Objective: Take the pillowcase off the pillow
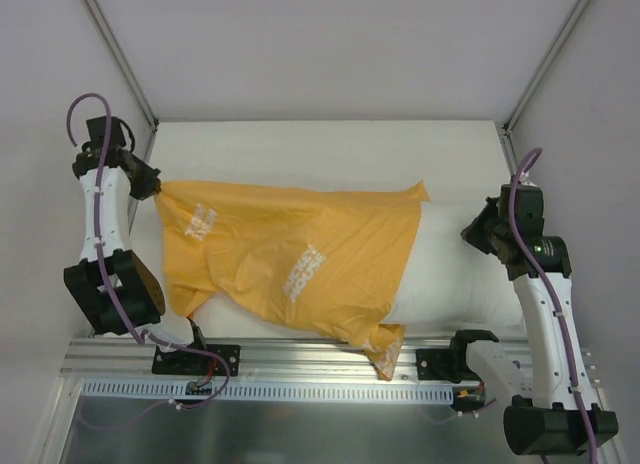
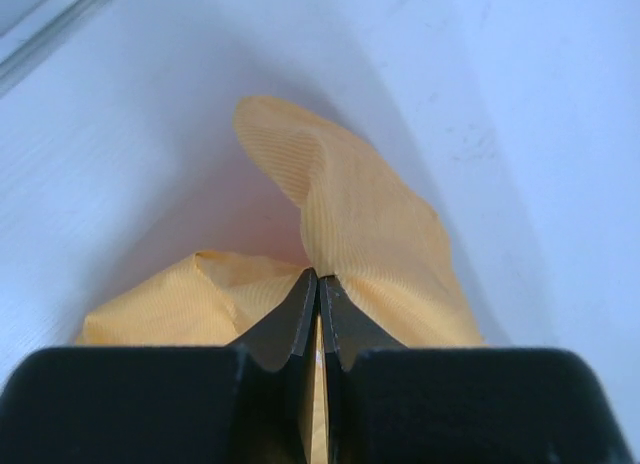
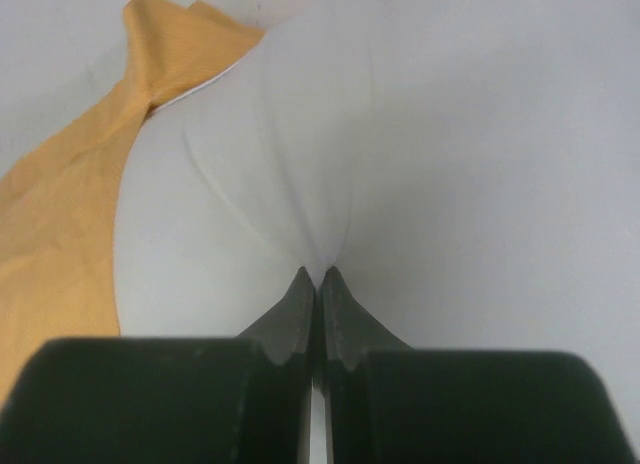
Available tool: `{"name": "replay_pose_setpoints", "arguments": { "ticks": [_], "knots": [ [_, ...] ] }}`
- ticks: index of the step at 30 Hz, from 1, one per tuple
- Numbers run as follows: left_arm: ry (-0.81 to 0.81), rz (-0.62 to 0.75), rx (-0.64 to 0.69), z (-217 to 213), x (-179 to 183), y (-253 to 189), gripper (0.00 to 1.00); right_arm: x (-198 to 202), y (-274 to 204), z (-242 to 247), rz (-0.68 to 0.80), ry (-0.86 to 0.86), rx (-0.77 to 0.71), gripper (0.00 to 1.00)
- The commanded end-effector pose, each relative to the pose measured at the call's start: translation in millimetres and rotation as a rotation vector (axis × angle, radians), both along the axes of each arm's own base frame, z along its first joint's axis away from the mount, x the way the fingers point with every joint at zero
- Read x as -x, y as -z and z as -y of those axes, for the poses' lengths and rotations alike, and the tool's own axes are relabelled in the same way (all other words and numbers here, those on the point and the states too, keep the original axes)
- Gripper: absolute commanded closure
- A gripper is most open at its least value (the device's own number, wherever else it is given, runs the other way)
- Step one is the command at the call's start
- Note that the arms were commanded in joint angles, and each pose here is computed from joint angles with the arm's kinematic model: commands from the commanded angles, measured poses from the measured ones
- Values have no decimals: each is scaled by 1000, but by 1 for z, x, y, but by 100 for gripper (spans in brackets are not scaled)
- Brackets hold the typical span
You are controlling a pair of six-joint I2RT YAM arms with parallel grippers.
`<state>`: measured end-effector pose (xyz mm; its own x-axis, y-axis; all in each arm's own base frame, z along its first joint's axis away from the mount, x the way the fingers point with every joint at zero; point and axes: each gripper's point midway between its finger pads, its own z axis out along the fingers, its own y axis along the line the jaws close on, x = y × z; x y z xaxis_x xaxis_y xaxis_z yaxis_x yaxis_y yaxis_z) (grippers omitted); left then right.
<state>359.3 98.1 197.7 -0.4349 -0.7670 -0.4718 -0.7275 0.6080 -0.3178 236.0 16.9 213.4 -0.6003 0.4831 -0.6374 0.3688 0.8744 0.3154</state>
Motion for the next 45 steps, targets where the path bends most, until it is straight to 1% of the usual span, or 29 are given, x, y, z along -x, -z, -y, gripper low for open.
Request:
{"name": "replay_pose_setpoints", "arguments": {
  "ticks": [1, 2, 5, 8, 12, 14, 15, 16, 17, 18, 19, 20, 22, 25, 26, 27, 29, 30, 31, 32, 33, 34, 35, 36, 37, 38, 39, 42, 45],
  "knots": [
    [-161, 40, 74, -30, 26, -4, 100, 4, -1, 35, 19, 158, 20, 99],
    [-224, 60, 87, -48, 38, -8, 100, 7, 5, 39, 6, 184, 2, 99],
    [-313, 71, 97, -67, 59, -7, 100, 10, 6, 48, 12, 234, -34, 99],
    [-377, 80, 104, -73, 71, -7, 100, 10, 1, 48, 28, 236, -42, 99],
    [-364, 87, 134, -67, 70, -2, 100, 7, 2, 43, 30, 214, -61, 99],
    [-284, 95, 149, -56, 60, -3, 100, 6, 5, 35, 28, 179, -91, 99],
    [-221, 86, 138, -50, 55, -2, 94, 6, 7, 34, 28, 173, -95, 99],
    [-171, 90, 133, -41, 50, -5, 85, 4, 8, 32, 32, 167, -101, 99],
    [-63, 85, 72, -23, 40, -11, 46, 4, 11, 30, 26, 163, -108, 99],
    [-23, 86, 19, -14, 38, -17, 22, 3, 11, 29, 27, 161, -112, 99],
    [54, 67, -70, 6, 33, -20, 8, 2, 11, 26, 30, 151, -117, 99],
    [89, 79, -109, 16, 32, -27, 1, 1, 10, 25, 30, 147, -115, 99],
    [192, 83, -180, 46, 28, -34, 1, -1, 7, 22, 37, 136, -104, 99],
    [275, 67, -244, 71, 27, -34, 1, -2, 6, 17, 38, 120, -99, 99],
    [336, 57, -271, 93, 24, -31, 1, -3, 6, 16, 37, 116, -97, 99],
    [372, 57, -282, 105, 21, -32, 1, -3, 6, 16, 37, 118, -97, 99],
    [454, 24, -286, 131, 13, -22, 1, -5, 7, 12, 35, 105, -100, 99],
    [523, 37, -281, 156, 10, -27, 1, -7, 7, 9, 33, 97, -103, 99],
    [563, 6, -269, 170, 3, -16, 1, -6, 8, 7, 30, 93, -105, 99],
    [623, 6, -217, 191, 1, -14, 1, -7, 8, 6, 30, 87, -105, 99],
    [671, 37, -182, 211, -6, -23, 3, -7, 7, 4, 32, 78, -105, 99],
    [681, 2, -141, 224, -10, -12, 3, -6, 7, 8, 31, 96, -85, 99],
    [687, 0, -102, 233, -12, -11, 3, -6, 7, 9, 31, 96, -79, 99],
    [687, 11, -19, 250, -14, -16, 6, -5, 6, 10, 33, 97, -70, 99],
    [666, -21, 10, 254, -15, -7, 6, -4, 6, 11, 33, 98, -67, 99],
    [619, -44, 61, 260, -15, 0, 10, -3, 6, 11, 33, 97, -61, 99],
    [547, -60, 86, 260, -15, 6, 10, -2, 6, 11, 33, 95, -61, 99],
    [432, -106, 141, 261, -9, 22, 7, -1, 7, 10, 26, 88, -63, 99],
    [334, -150, 151, 258, -3, 40, 7, -2, 8, 9, 27, 83, -69, 99]
  ]
}}
